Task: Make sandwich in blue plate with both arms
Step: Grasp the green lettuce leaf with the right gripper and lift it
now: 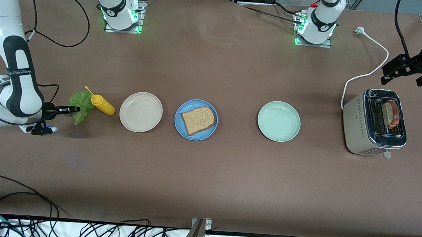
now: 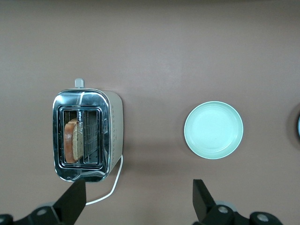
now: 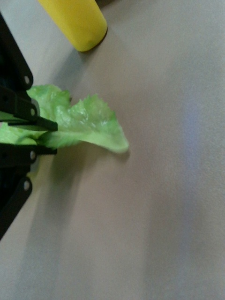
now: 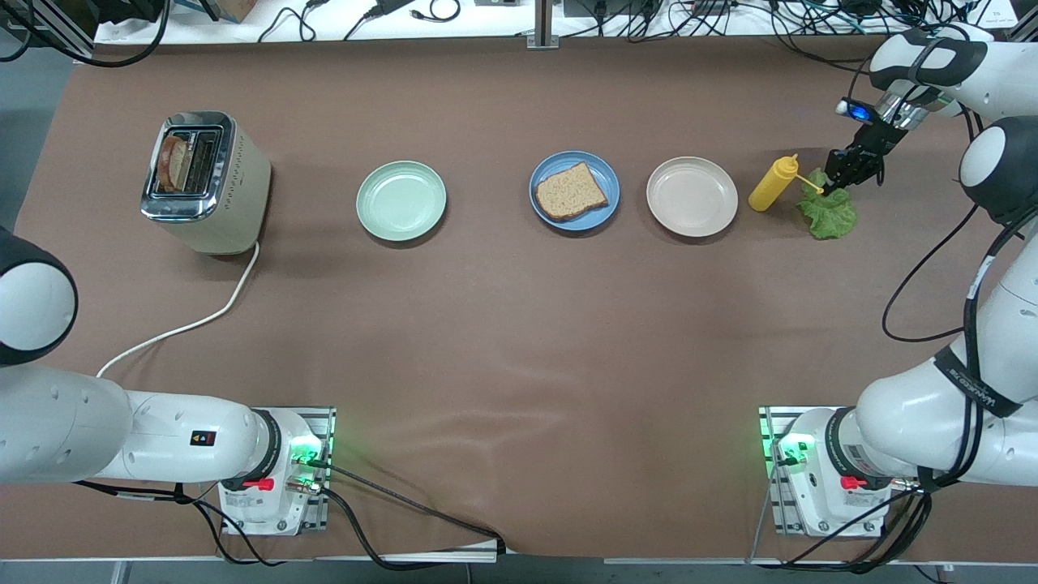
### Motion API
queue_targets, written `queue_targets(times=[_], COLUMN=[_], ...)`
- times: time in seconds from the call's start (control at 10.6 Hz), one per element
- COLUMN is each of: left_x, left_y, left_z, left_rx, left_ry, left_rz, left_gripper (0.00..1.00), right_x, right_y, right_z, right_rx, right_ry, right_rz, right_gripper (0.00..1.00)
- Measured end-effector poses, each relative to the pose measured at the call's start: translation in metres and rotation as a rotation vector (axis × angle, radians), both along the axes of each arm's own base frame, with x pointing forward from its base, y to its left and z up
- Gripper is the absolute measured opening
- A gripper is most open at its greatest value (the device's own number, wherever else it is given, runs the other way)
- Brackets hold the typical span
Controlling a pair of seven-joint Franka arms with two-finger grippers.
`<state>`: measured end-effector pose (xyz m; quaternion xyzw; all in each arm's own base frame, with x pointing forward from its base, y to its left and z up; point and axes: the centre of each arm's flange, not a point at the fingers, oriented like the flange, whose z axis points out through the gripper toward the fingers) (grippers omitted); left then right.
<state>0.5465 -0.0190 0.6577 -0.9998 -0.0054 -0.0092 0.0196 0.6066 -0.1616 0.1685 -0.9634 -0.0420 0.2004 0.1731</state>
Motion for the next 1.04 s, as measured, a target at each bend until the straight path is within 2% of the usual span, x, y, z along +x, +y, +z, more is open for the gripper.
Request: queue_targets(times=[0.09, 0.19, 0.47, 0.76, 1.04], left_x=[-0.002, -0.003, -0.002, 0.0, 0.001], left_y=[-0.001, -0.003, -0.003, 0.001, 0.015], left_z=[0.004, 0.005, 0.0, 0.002, 0.005], left_rx=[0.0, -0.001, -0.001, -0.002, -0.002], left_ry=[-0.007, -0.009, -0.002, -0.017, -0.025], left_rz=[0.004, 0.006, 0.036, 0.058, 0.084], left_gripper=[1.0, 1.0, 1.0, 1.0, 1.0], right_x=[-0.001, 0.0, 0.01, 0.028, 0.036], right_y=[0.0, 0.0, -0.001, -0.011, -0.006], right_z=[0.0, 0.002, 0.03, 0.1, 0.173], right_rx=[0.002, 0.003, 0.012, -0.045, -0.044], right_ry=[0.004, 0.002, 0.027, 0.074, 0.11], right_rz=[0.001, 0.002, 0.041, 0.128, 0.166], right_gripper=[0.08, 0.05, 0.05, 0.04, 0.04])
